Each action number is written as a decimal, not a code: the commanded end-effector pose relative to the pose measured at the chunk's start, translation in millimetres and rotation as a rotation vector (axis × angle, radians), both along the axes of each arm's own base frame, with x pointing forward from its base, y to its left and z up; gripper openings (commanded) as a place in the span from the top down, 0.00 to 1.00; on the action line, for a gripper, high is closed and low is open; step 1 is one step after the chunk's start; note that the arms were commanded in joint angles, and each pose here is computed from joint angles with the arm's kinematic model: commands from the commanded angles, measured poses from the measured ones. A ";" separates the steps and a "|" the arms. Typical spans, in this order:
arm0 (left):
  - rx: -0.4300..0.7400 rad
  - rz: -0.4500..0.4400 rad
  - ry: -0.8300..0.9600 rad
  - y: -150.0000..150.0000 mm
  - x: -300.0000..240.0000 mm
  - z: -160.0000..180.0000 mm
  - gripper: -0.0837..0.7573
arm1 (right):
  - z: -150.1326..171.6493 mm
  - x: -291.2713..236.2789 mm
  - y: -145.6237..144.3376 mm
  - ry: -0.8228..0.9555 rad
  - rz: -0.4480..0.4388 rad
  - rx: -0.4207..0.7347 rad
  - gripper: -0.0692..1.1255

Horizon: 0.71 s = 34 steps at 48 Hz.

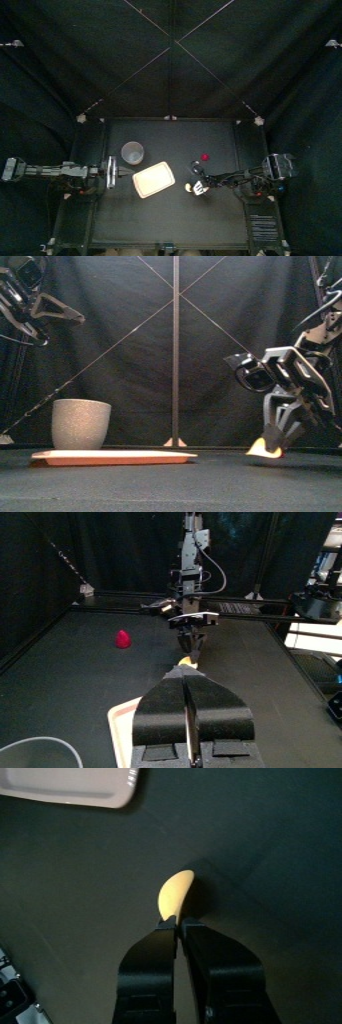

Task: Pick the chip then place it on the pink plate
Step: Place chip on the pink plate

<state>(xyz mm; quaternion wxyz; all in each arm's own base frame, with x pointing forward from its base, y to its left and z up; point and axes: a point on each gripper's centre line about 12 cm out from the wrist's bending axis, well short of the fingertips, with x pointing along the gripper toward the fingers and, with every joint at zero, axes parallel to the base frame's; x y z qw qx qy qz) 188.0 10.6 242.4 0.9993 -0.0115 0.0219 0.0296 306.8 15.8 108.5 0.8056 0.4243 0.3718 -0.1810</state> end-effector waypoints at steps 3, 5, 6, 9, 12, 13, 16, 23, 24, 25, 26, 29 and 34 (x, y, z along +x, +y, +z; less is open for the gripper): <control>-0.004 0.004 -0.016 0.8 1.6 5.1 0.91 | 30.2 28.5 -0.3 -0.111 0.052 -0.049 0.59; -0.004 0.003 -0.016 0.5 1.6 5.1 0.91 | 37.3 36.3 0.1 -0.138 0.069 -0.066 0.59; -0.004 0.004 -0.016 0.8 1.6 5.1 0.91 | 41.8 40.9 -0.2 -0.155 0.075 -0.074 0.59; -0.004 0.003 -0.014 0.5 1.6 4.9 0.91 | 52.2 55.9 -4.9 -0.194 0.090 -0.107 0.59; -0.004 0.004 -0.014 0.8 1.4 4.5 0.91 | 58.7 70.7 -11.2 -0.224 0.097 -0.138 0.59; -0.004 0.004 -0.014 0.8 1.4 4.5 0.91 | 59.1 75.8 -14.0 -0.229 0.097 -0.147 0.59; -0.004 0.003 -0.014 0.5 1.5 4.5 0.91 | 59.1 90.7 -21.7 -0.240 0.102 -0.176 0.59; -0.004 0.004 -0.011 0.8 1.3 3.7 0.91 | 40.4 127.5 -40.9 -0.218 0.108 -0.226 0.59; -0.002 0.004 -0.009 0.8 1.1 3.0 0.91 | 37.1 132.2 -43.1 -0.215 0.110 -0.232 0.59; -0.002 0.004 -0.009 0.8 1.1 3.0 0.91 | 34.5 136.8 -45.4 -0.213 0.110 -0.236 0.59; -0.002 0.004 -0.009 0.8 1.1 3.0 0.91 | 31.1 141.6 -47.7 -0.211 0.109 -0.240 0.59; -0.004 0.004 -0.006 0.7 0.8 1.8 0.91 | 24.3 155.8 -51.5 -0.211 0.115 -0.252 0.59; -0.005 0.004 0.003 0.7 -0.3 -1.8 0.91 | 13.9 175.5 -51.3 -0.205 0.138 -0.269 0.58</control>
